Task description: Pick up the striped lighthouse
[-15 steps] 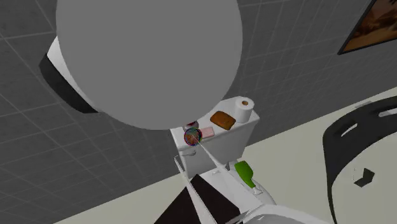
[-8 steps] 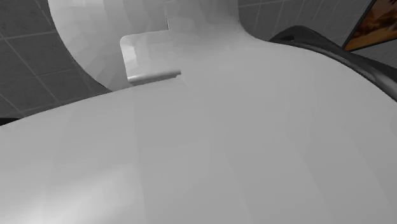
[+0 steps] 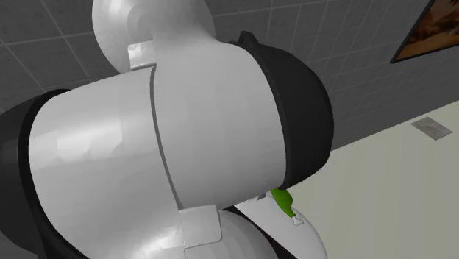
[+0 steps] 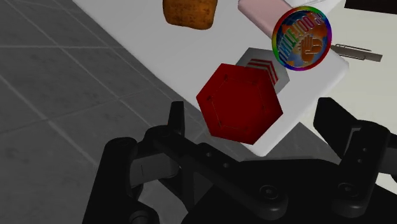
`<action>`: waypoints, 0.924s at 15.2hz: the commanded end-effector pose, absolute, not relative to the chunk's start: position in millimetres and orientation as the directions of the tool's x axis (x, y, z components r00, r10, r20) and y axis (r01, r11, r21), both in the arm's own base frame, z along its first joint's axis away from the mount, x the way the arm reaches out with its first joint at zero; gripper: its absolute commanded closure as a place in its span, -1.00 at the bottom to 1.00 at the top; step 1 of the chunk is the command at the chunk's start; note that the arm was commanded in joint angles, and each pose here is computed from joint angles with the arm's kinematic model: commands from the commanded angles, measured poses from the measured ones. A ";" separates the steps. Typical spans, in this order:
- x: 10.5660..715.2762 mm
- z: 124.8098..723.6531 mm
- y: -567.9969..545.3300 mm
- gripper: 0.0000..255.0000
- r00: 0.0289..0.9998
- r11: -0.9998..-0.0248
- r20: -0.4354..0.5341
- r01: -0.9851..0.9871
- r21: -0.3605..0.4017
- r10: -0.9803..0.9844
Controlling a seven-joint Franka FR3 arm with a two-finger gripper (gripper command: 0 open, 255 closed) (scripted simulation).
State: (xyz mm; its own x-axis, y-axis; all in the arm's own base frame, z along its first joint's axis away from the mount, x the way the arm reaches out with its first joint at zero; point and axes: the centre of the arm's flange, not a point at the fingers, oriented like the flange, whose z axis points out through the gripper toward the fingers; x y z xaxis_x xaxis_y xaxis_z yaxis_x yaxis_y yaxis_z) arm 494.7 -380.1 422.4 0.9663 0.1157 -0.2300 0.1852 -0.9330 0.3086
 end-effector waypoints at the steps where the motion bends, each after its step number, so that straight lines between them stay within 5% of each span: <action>1: 503.2 414.6 -393.4 -1.00 0.964 -0.927 -0.237 0.193 0.320 0.119; 10: 503.2 374.6 -393.4 -1.00 0.964 -0.927 -0.237 0.193 0.320 0.119; 11: 503.0 374.9 -393.6 1.00 0.964 -0.927 -0.237 0.193 0.321 0.119; 14: 503.1 374.9 -393.5 1.00 0.964 -0.927 -0.237 0.193 0.321 0.119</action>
State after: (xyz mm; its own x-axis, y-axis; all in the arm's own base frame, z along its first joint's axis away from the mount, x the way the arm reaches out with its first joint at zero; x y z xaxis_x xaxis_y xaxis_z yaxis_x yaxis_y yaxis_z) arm 503.1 -393.7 375.8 0.9646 0.1185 -0.2357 0.1926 -0.9270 0.3218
